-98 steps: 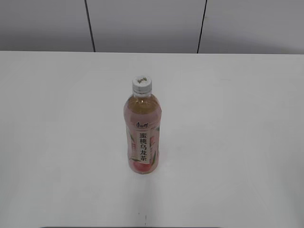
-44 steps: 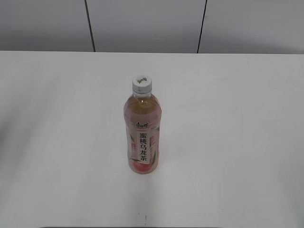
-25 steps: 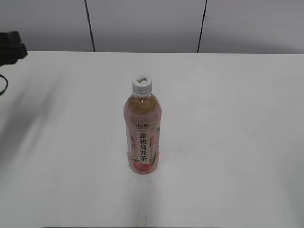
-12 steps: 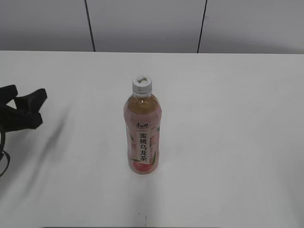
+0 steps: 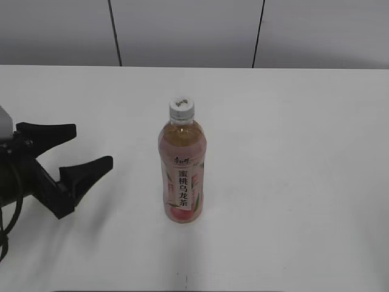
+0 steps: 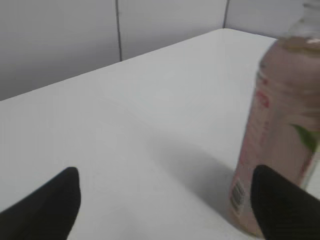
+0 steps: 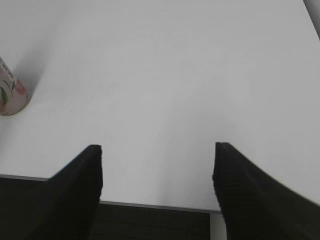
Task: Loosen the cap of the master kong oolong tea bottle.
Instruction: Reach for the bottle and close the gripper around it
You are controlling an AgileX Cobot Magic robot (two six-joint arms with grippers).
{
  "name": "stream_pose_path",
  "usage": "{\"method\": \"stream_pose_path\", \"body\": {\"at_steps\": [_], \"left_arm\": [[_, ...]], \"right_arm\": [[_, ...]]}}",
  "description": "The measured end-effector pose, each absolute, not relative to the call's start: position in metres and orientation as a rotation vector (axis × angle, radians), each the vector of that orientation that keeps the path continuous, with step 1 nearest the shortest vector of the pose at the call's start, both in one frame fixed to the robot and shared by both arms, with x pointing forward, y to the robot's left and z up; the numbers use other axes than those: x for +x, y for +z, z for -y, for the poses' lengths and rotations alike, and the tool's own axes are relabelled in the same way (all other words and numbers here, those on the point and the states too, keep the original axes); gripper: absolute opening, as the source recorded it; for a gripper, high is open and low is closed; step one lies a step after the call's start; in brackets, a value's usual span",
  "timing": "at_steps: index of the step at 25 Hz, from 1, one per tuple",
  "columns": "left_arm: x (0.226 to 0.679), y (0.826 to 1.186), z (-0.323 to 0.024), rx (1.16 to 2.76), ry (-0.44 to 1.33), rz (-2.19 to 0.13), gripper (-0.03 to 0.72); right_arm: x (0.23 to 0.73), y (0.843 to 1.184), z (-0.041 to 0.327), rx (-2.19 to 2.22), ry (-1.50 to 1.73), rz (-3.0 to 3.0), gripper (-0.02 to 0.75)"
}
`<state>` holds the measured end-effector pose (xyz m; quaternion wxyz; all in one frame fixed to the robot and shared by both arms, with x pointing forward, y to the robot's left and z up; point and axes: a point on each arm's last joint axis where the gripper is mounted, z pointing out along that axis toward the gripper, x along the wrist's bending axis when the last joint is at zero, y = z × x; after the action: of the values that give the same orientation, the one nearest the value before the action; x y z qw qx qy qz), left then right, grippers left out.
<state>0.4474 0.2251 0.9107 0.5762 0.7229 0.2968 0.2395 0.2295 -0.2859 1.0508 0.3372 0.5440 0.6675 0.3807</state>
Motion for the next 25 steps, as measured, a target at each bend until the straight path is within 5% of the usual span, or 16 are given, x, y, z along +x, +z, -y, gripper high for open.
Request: {"method": "stream_pose_path", "body": {"at_steps": [5,25], "left_arm": [[0.452,0.916,-0.216,1.701,0.467,-0.593,0.662],[0.469,0.934,-0.195,1.693,0.287,-0.431,0.633]], "right_arm": [[0.23,1.051,0.286,1.418,0.992,-1.74,0.524],[0.23,1.051,0.286,1.418,0.992,-1.74,0.524]]}}
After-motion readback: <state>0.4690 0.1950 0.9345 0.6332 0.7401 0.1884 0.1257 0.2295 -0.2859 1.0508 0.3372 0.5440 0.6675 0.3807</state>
